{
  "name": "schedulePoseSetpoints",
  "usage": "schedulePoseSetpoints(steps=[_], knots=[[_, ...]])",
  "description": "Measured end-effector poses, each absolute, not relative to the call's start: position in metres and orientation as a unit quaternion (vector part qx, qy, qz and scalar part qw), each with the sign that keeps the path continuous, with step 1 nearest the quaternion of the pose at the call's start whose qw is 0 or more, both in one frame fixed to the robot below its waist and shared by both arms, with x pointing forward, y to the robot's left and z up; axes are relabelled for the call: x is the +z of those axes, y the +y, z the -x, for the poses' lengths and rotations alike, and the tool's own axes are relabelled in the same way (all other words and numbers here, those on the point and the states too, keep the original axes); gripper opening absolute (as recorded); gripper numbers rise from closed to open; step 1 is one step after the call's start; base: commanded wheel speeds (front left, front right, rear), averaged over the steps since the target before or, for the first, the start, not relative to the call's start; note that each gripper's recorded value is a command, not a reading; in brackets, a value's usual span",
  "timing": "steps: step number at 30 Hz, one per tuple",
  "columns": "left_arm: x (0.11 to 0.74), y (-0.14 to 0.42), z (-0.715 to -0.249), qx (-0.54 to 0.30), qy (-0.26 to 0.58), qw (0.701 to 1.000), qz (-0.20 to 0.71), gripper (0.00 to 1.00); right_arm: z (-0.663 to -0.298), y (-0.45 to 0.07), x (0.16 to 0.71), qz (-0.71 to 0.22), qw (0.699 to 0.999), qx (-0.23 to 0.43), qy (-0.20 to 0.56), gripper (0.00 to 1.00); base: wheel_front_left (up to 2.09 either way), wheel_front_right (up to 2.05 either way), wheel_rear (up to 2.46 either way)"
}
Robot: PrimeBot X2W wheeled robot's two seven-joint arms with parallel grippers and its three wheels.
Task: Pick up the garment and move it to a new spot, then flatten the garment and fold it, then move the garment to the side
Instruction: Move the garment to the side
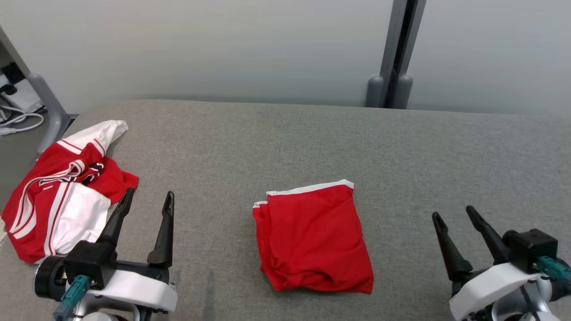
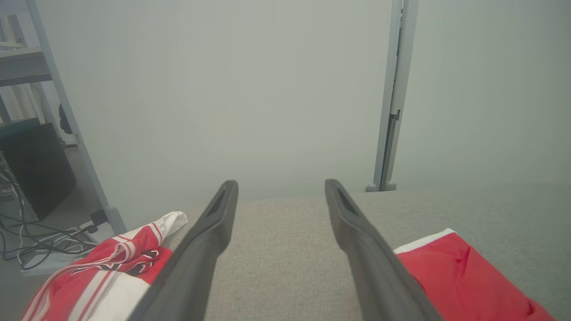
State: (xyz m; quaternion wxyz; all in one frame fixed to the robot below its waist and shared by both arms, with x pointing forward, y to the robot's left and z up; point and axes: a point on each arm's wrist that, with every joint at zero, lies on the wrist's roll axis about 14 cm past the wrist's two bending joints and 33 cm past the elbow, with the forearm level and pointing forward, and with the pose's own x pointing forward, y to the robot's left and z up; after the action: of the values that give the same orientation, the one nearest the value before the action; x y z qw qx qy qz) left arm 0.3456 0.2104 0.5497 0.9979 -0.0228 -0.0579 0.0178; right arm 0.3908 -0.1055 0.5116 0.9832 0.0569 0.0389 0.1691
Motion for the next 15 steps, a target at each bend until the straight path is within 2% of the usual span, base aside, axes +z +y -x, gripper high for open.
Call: schedulePoseSetpoints(steps=[15], knots=[[0.534, 0.232, -0.368, 0.051, -0.050, 0.997, 0.028, 1.00, -0.398, -0.019, 0.408, -0.049, 0.930, 0.301, 0.204, 1.00, 0.00, 0.00, 0.00]])
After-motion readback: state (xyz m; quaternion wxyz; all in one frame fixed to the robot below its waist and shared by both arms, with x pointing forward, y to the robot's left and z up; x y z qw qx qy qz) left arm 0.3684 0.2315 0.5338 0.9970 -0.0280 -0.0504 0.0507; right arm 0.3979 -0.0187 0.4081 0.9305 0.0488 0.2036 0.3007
